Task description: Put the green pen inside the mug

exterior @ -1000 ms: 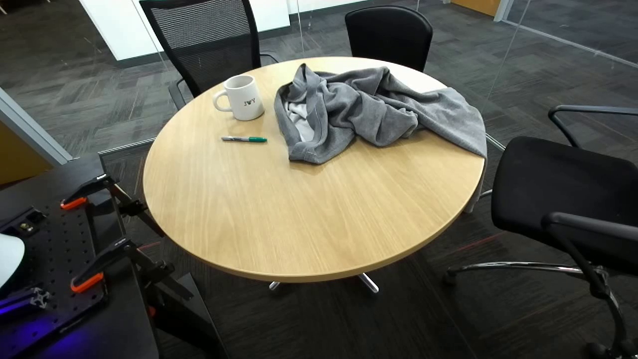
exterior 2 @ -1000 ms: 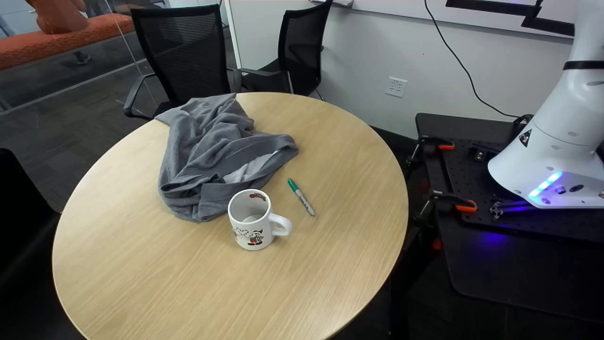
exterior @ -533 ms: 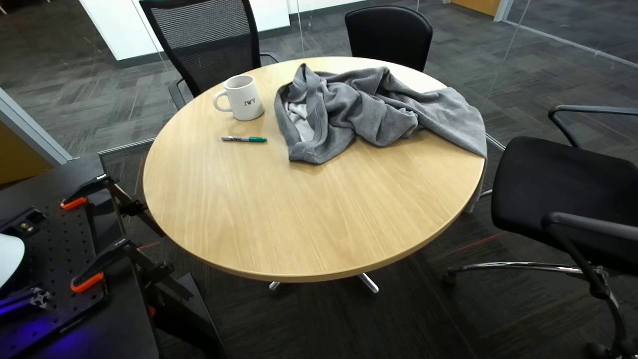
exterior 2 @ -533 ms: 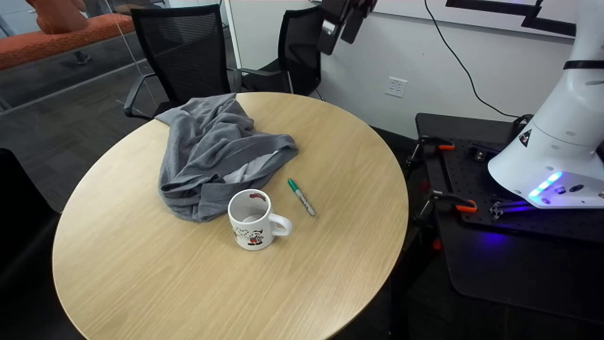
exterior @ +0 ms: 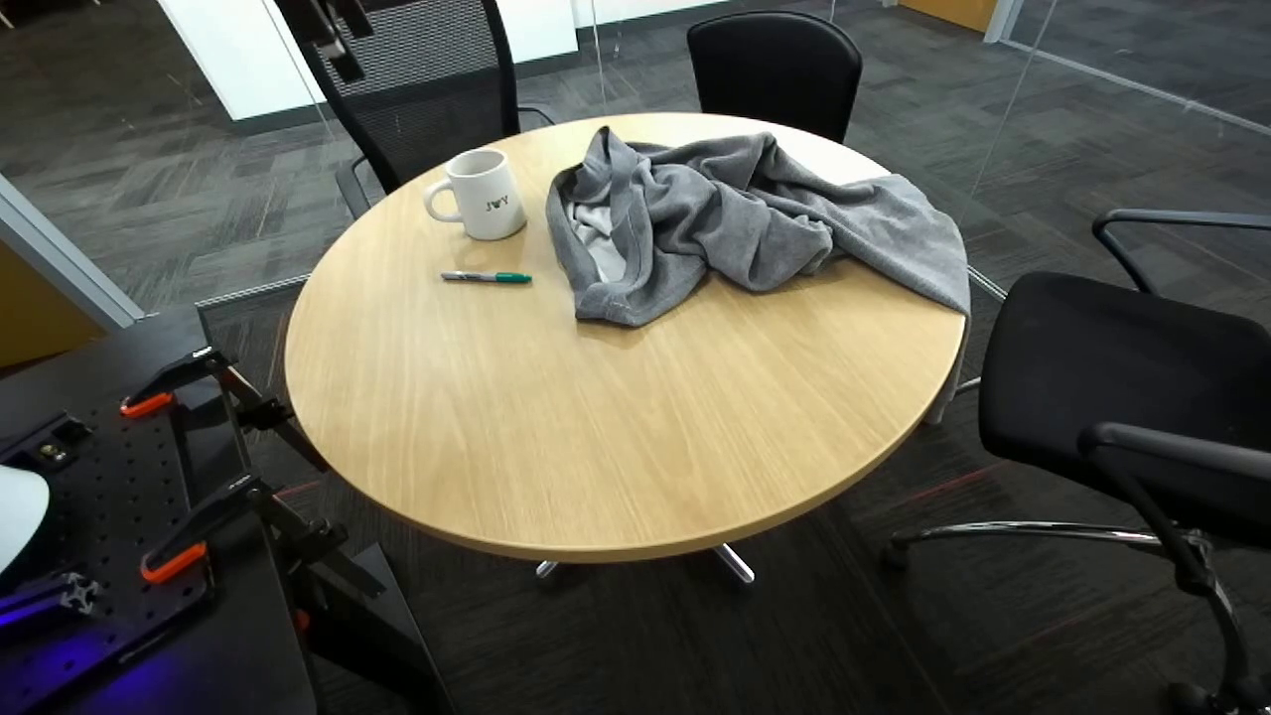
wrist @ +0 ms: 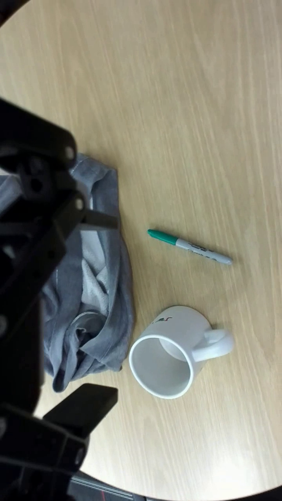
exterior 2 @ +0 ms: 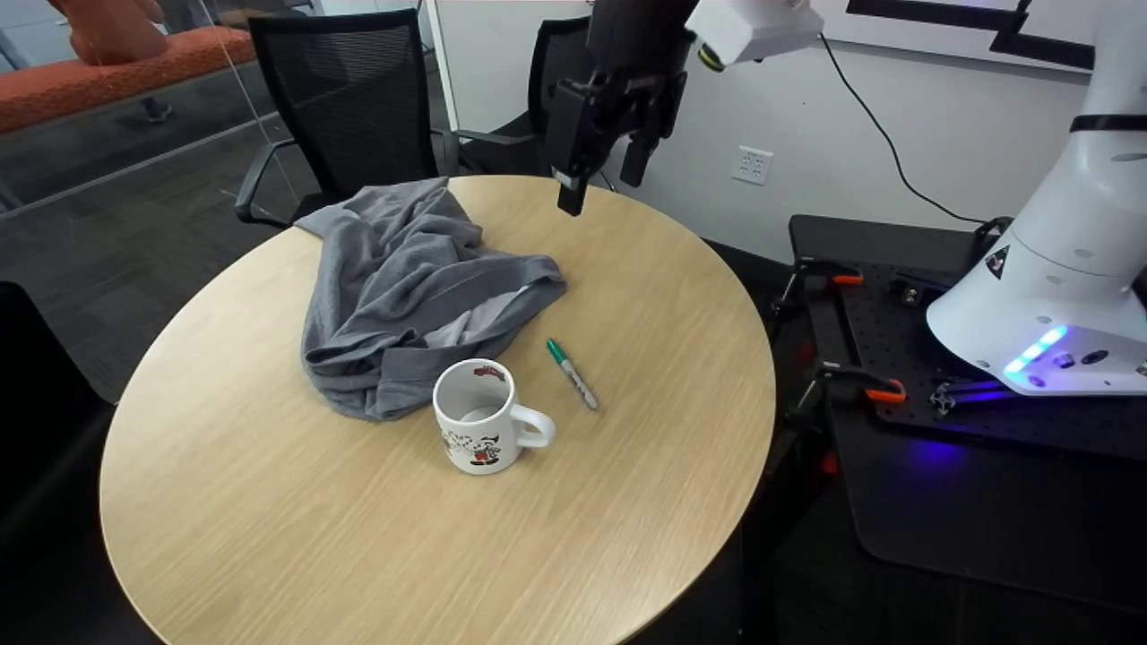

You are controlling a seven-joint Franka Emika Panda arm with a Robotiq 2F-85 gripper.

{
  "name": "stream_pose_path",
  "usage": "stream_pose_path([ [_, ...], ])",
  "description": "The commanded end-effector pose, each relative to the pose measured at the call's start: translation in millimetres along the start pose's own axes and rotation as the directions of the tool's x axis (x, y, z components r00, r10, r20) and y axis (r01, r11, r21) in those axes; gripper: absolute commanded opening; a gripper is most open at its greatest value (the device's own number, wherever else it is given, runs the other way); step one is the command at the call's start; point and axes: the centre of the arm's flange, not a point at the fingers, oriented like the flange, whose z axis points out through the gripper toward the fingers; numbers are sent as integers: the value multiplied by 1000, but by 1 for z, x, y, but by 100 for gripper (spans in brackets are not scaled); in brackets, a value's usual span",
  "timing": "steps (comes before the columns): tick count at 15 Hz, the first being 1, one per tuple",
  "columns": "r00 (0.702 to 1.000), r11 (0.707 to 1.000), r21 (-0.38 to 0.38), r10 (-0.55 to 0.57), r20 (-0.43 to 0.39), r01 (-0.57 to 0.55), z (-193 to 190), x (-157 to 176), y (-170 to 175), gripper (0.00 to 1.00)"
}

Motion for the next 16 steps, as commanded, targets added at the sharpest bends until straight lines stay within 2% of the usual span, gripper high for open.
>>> stream_pose_path([
  [1,993,994,27,108,38,-109,39,17,-12,100],
  [8,956,956,67,280,87,-286,108,30,6,100],
  [9,967,968,45,242,80,-246,94,23,11,100],
  [12,960,963,40,264,91,-268,109,25,12,100],
  [16,959,960,37,273,72,-276,107,26,10,100],
])
